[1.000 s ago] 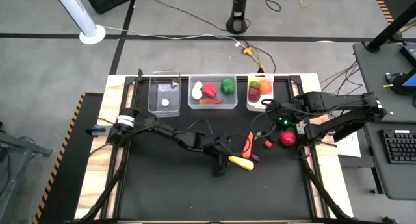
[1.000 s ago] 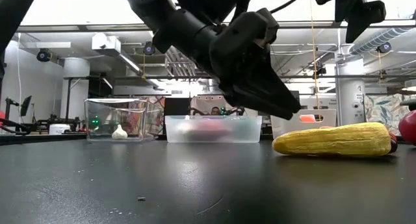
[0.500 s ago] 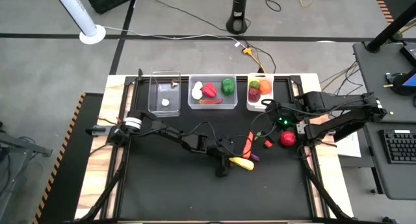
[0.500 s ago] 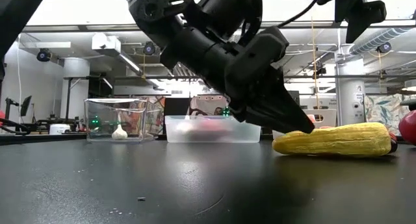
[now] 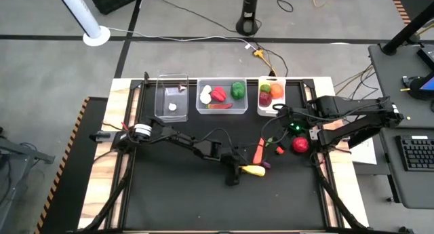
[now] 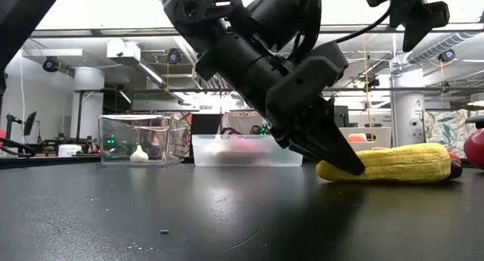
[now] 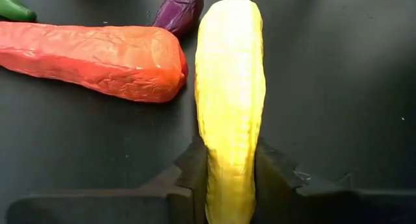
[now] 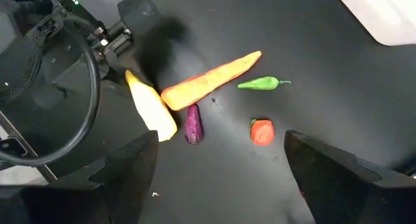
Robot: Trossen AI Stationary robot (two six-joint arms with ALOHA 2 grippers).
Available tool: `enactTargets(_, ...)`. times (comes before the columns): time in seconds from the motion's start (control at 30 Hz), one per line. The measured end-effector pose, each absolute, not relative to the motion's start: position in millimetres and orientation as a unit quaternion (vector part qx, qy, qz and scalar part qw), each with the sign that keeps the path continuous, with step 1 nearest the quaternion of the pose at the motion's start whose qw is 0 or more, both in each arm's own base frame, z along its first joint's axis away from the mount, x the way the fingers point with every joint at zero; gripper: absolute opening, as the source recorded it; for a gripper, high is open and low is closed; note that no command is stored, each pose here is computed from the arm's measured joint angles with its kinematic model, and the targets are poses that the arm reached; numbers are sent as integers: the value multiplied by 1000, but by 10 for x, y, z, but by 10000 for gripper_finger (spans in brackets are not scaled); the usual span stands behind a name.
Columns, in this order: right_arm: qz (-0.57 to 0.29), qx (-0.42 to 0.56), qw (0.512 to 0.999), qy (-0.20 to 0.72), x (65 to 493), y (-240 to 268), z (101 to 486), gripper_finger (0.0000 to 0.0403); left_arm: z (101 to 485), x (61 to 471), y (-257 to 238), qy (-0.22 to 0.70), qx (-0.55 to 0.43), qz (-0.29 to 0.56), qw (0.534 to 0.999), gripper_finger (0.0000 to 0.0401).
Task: Sort produce into baskets
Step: Put the yellow corn into the transparent bin
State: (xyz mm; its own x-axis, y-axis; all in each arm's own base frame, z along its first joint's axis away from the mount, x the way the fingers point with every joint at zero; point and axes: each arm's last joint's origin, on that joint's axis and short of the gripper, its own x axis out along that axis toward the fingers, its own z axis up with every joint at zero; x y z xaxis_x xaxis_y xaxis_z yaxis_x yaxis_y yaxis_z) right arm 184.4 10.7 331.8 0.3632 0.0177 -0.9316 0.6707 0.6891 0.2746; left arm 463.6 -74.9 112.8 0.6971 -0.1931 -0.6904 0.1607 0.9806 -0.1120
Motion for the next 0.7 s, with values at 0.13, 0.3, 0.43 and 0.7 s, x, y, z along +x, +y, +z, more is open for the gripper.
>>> enactTargets(0.13, -216, 330, 757, 521, 1844, 107, 3317, 318, 1158, 4627, -750, 382, -24, -101, 918, 72)
enactTargets(0.3, -216, 330, 757, 522, 1844, 107, 3315, 316, 1305, 4554, -745, 398, -15, -104, 911, 74)
enactTargets(0.43, -221, 325, 759, 518, 1846, 102, 3315, 319, 1519, 4480, -714, 402, 14, -111, 909, 75)
enactTargets(0.7, -221, 325, 765, 510, 1863, 101, 3321, 319, 2076, 4226, -384, 425, 79, -46, 901, 76)
